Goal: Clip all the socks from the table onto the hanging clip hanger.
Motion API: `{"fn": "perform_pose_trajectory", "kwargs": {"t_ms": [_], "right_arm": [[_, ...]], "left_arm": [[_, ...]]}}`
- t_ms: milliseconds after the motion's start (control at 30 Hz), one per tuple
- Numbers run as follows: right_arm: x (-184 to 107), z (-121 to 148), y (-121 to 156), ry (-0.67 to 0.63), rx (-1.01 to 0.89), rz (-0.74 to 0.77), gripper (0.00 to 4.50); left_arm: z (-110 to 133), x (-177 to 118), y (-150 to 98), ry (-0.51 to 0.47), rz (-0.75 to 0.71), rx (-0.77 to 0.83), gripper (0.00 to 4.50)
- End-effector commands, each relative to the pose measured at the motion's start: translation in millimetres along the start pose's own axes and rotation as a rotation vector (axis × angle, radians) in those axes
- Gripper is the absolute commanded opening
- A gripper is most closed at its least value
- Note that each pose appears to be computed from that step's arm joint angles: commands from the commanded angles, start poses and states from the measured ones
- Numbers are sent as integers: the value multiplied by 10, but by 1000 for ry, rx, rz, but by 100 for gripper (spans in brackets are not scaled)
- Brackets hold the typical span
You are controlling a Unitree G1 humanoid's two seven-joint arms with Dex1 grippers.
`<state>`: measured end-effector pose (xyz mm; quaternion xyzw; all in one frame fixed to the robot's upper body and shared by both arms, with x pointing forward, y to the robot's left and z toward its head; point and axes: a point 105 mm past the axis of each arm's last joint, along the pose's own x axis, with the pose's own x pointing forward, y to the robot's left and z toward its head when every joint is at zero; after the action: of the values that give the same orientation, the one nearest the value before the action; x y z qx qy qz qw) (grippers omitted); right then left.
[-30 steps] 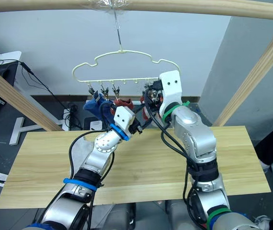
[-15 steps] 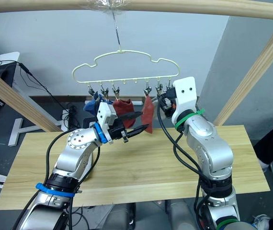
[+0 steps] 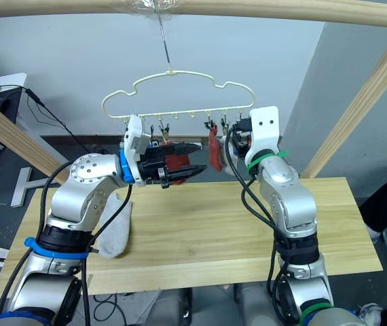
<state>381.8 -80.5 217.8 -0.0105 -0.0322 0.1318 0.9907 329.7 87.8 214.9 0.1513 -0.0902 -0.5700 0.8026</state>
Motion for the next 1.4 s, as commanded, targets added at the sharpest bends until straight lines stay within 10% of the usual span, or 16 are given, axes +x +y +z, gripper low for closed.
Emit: {"fn": "perform_pose_trajectory", "kwargs": {"t_ms": [33, 567, 700, 1400], "right_arm": [[28, 167, -22, -72, -3, -19, 267], [214, 174, 136, -99, -9, 21, 267], [230, 187, 143, -105, -4, 17, 177], [258, 243, 170, -138, 3, 34, 177]], "left_arm": [[214, -16, -5, -46, -14, 54, 258], [273, -3, 36, -57, -3, 78, 258], [258, 2, 25, -48, -7, 81, 258], [306, 20, 2, -75, -15, 38, 258]]}}
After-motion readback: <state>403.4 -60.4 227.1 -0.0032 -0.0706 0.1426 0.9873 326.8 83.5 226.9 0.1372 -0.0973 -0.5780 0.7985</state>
